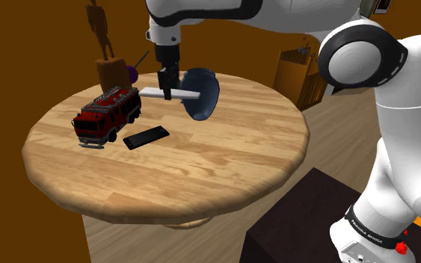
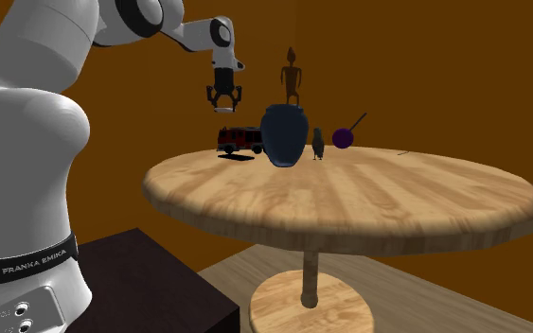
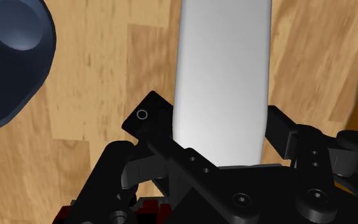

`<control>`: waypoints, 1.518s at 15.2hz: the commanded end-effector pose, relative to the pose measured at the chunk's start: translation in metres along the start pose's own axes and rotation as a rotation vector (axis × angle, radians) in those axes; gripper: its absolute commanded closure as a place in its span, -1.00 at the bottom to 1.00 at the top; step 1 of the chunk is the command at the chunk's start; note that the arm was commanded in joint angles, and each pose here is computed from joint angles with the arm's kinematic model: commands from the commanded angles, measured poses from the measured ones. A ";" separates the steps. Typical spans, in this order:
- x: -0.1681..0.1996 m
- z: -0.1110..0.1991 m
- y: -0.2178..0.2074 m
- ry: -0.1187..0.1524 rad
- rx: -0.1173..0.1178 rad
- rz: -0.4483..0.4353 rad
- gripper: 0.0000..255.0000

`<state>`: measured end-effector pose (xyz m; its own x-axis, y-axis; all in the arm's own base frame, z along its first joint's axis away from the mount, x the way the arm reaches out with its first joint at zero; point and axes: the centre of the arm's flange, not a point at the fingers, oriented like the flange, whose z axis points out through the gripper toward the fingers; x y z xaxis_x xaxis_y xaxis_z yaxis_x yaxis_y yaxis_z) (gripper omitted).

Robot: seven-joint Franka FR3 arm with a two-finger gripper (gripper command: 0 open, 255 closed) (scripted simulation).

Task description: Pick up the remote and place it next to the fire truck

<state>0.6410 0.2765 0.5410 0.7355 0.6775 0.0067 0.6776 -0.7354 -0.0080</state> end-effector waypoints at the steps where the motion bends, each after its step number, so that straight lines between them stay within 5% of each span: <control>1: 0.002 0.008 0.000 0.001 0.000 0.001 1.00; 23: 0.001 0.124 0.001 0.001 0.000 0.001 1.00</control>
<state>0.6424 0.2785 0.4220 0.7358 0.6772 0.0067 0.6772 -0.7357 -0.0079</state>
